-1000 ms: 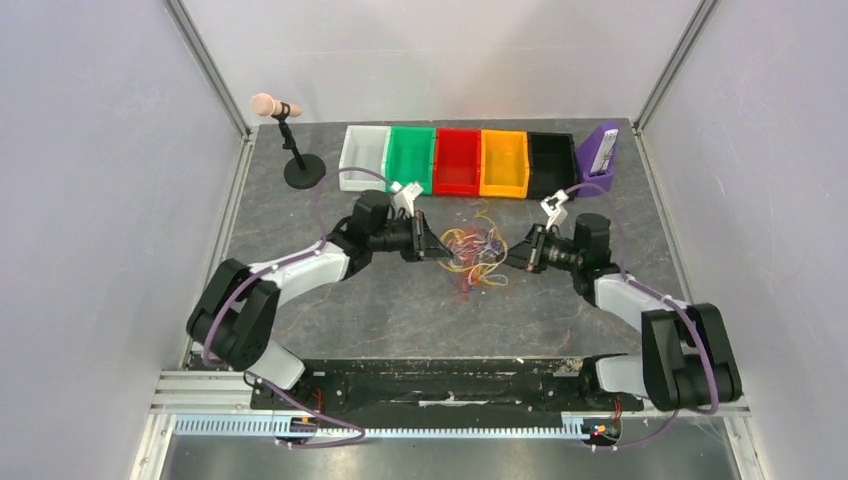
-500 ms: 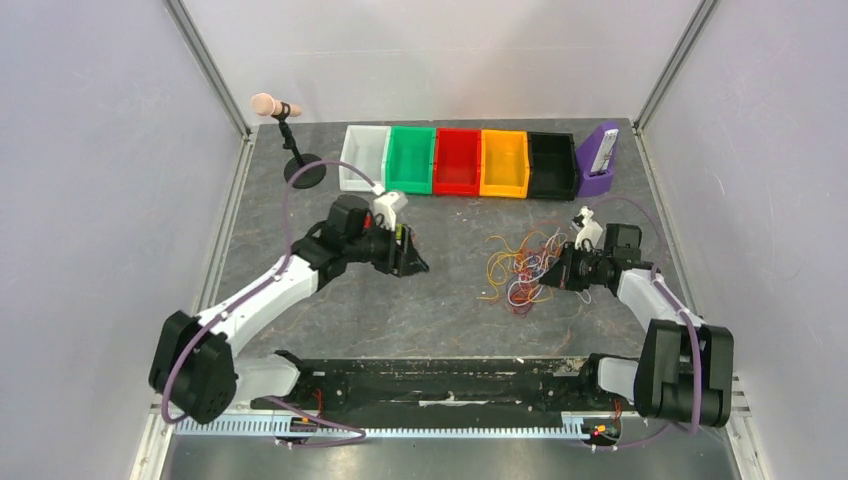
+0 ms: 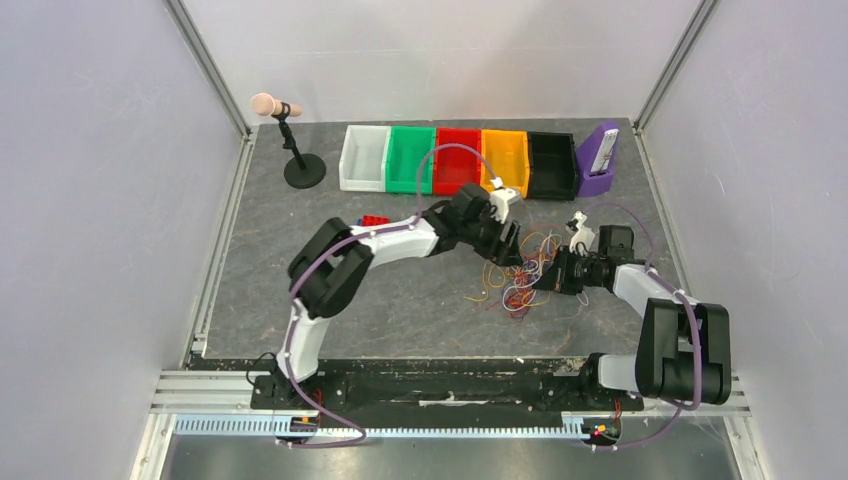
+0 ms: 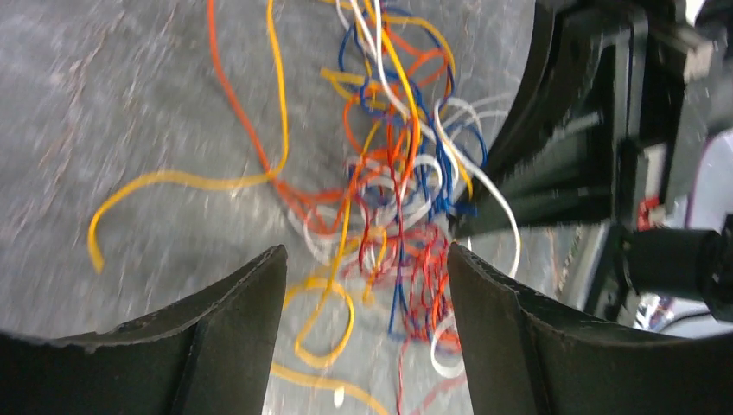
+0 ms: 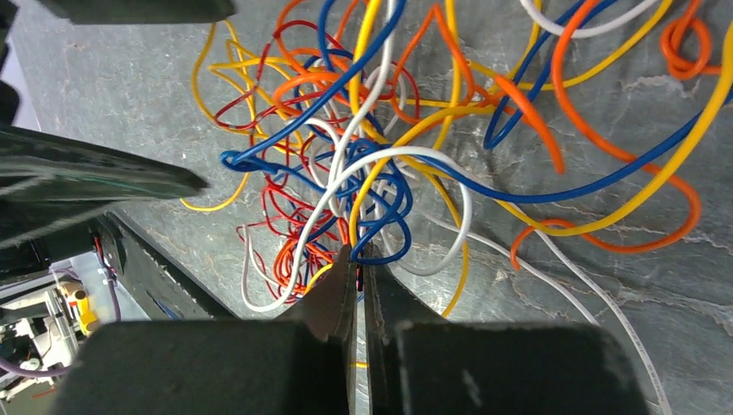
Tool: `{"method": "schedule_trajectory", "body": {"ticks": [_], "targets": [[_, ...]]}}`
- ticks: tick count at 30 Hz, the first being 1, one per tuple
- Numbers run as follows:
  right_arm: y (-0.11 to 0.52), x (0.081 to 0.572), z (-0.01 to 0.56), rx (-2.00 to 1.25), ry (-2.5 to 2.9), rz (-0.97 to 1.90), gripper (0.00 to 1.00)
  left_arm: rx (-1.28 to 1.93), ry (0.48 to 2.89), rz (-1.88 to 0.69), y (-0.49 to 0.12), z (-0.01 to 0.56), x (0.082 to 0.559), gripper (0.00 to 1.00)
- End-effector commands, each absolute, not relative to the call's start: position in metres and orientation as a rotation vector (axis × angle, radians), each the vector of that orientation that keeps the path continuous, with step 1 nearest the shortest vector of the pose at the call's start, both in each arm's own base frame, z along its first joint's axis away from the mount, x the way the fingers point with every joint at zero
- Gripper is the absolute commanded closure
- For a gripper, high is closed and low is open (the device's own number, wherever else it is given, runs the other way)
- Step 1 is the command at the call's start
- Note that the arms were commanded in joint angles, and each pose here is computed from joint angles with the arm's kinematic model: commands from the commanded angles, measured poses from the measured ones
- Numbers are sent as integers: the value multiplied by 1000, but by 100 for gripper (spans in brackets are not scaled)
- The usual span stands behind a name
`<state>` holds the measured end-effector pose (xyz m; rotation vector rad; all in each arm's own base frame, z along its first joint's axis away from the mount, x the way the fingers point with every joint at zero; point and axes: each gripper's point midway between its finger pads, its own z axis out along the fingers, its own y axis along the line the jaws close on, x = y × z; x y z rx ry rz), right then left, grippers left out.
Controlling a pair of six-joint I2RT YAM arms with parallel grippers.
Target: Untangle the cables
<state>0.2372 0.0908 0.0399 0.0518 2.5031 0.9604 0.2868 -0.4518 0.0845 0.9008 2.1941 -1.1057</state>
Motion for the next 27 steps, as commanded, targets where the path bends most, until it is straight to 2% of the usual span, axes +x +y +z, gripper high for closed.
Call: {"method": "schedule_trajectory", "body": {"ticks": [1, 3, 4, 5, 7, 8, 17, 27], "targets": [[89, 250, 46, 32, 2489, 947, 100, 923, 2093, -1106, -494, 82, 306, 25], [86, 255, 48, 29, 2487, 921, 100, 925, 2136, -1076, -495, 62, 308, 31], [84, 257, 49, 24, 2484, 908, 100, 925, 2155, -1055, -493, 55, 310, 41], [82, 260, 50, 23, 2483, 895, 100, 930, 2177, -1027, -490, 48, 310, 52], [76, 264, 51, 29, 2488, 846, 100, 934, 2230, -982, -478, 39, 310, 89], [69, 266, 51, 37, 2500, 804, 100, 917, 2248, -963, -469, 41, 311, 97], [-17, 268, 55, 11, 2601, 381, 100, 821, 2235, -898, -338, 124, 306, 98], [-41, 244, 41, -128, 2655, 226, 100, 801, 2042, -988, -281, 219, 279, 98]]}}
